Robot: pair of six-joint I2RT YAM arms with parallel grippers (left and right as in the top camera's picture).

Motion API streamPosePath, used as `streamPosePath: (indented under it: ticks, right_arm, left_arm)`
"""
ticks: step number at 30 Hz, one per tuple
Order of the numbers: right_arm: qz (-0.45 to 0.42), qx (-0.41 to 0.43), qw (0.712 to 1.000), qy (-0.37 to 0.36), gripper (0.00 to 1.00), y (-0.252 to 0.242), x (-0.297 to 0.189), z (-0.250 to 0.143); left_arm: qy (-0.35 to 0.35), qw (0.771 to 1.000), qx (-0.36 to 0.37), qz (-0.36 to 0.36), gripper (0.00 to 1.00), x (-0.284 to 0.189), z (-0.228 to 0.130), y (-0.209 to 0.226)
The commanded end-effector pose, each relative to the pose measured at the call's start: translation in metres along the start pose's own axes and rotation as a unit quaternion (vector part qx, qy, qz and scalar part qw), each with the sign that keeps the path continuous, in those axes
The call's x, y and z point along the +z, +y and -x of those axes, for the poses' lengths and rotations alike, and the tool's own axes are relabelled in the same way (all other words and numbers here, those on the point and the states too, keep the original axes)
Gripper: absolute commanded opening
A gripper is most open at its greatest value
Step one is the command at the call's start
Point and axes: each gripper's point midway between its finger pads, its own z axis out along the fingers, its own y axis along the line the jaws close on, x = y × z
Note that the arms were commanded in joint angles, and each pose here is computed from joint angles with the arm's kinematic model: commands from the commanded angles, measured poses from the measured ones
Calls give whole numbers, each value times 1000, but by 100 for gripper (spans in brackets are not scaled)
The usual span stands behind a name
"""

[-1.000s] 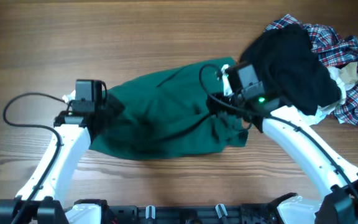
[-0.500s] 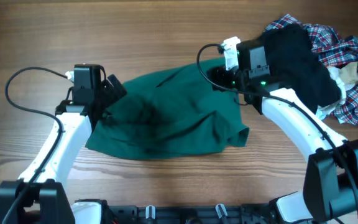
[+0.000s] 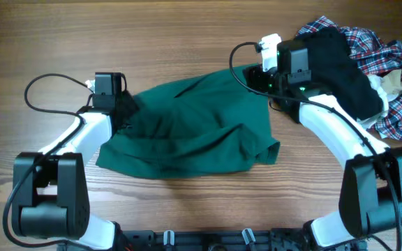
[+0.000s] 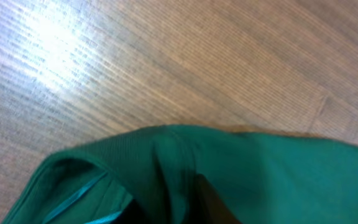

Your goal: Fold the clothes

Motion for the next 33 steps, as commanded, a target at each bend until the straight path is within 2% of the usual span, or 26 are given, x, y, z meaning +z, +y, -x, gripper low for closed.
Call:
streamPosePath:
  ticks: [1, 2, 3, 5, 7, 12, 15, 20, 26, 27, 30, 33]
  right_arm:
    - [20, -4, 1000, 19, 64, 5, 19, -12]
    - [33, -2, 999, 23, 57, 9, 22, -16]
    - [35, 3, 999, 14, 55, 9, 25, -13]
    - [34, 1, 999, 5, 59, 8, 30, -10]
    - [30, 8, 999, 6, 67, 4, 41, -15]
    - [26, 39, 998, 34, 76, -7, 65, -42]
    - [25, 45, 999, 16, 78, -8, 67, -34]
    - [22, 78, 997, 17, 80, -17, 89, -49]
    - [10, 96, 995, -22, 81, -35, 88, -32]
    - [10, 100, 995, -23, 79, -37, 88, -32]
    - [43, 97, 994, -24, 61, -26, 87, -30]
    - [47, 96, 994, -23, 60, -24, 87, -30]
  left_arm:
    - [-35, 999, 2, -19, 4, 0, 18, -13]
    - [-47, 999, 1, -17, 4, -1, 24, -13]
    - [-58, 998, 0, -7, 4, -1, 28, -10]
    - [-65, 998, -1, 1, 4, -2, 30, -7]
    - [-68, 998, -1, 1, 4, -3, 32, -8]
    - [-67, 998, -1, 1, 4, -3, 31, -8]
    - [-55, 998, 0, 3, 4, -2, 26, -6]
    - [-50, 999, 1, 6, 4, -2, 24, -4]
    - [-50, 999, 1, 6, 4, -2, 23, -4]
    - [-50, 999, 1, 6, 4, -2, 24, -4]
    - [-50, 999, 1, 6, 4, -2, 23, -4]
    - [-47, 999, 1, 8, 4, -1, 22, -3]
